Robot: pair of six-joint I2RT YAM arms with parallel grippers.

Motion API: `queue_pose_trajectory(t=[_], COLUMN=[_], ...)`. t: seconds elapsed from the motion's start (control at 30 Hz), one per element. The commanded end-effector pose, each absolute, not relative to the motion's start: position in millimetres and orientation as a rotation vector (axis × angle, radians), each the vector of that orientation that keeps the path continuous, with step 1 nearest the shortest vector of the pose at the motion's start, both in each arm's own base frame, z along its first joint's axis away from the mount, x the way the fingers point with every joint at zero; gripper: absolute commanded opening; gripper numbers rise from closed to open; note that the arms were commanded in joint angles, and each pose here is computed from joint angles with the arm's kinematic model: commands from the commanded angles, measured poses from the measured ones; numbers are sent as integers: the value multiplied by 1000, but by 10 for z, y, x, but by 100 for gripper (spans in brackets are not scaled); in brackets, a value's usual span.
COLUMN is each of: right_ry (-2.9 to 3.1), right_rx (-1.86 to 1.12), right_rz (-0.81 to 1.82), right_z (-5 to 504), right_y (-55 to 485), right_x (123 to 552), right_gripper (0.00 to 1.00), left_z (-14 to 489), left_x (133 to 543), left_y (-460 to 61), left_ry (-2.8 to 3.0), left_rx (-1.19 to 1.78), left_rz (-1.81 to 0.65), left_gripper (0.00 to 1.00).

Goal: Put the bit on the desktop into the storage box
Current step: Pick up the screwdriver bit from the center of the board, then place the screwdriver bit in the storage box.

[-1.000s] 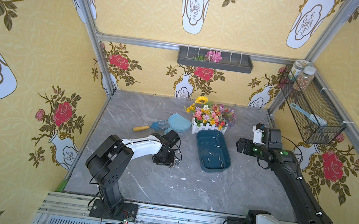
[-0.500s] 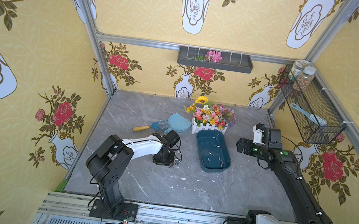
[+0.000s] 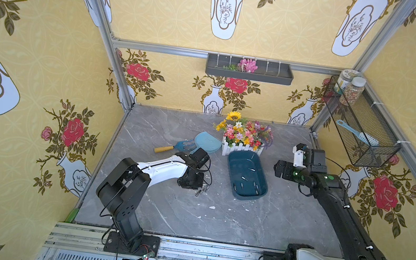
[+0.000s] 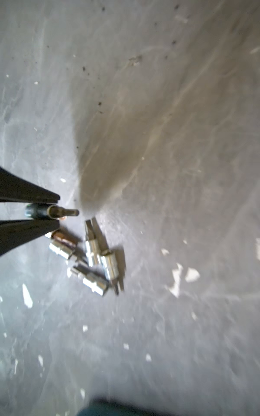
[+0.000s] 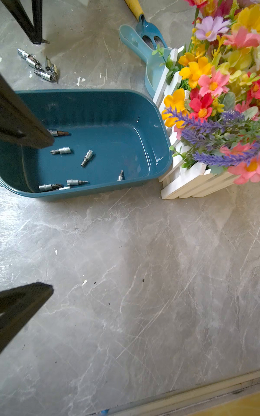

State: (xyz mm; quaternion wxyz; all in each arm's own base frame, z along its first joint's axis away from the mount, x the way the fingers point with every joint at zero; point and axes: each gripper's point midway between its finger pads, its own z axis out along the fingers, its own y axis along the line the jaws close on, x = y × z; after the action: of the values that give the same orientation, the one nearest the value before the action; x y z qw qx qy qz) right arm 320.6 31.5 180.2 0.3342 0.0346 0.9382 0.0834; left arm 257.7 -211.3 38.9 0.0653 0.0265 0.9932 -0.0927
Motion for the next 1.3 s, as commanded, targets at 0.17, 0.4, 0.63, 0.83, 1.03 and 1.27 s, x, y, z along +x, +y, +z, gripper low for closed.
queue_pose_trajectory(t=[0.17,0.4,0.63,0.83,1.03,1.27], right_ry=[2428,2428,2424,2421,2422,2424], right_rx=[85,87,86,86,86,85], right_rz=[209,209,210,209,203,204], right_z=[1824,1825,1835,1842,1840,1831], right_y=[309,306,309,304,298,300], right_x=[3251,3251,3249,3251,3251,3248], right_gripper=[97,97,97,97,97,97], left_z=[820,1148,1364,1456,1492,1427], left_x=[2816,2968,3039,3070,3055,3037], left_y=[-2421,-2797,-3184,-3512,-3844,-4127], left_ry=[2882,2787,2722,2694,2671,2672], left_rx=[150,249,363,459,551,623], left_rz=[-443,-529,-590,-626,-668,-696], left_gripper=[18,18,18,17,17,17])
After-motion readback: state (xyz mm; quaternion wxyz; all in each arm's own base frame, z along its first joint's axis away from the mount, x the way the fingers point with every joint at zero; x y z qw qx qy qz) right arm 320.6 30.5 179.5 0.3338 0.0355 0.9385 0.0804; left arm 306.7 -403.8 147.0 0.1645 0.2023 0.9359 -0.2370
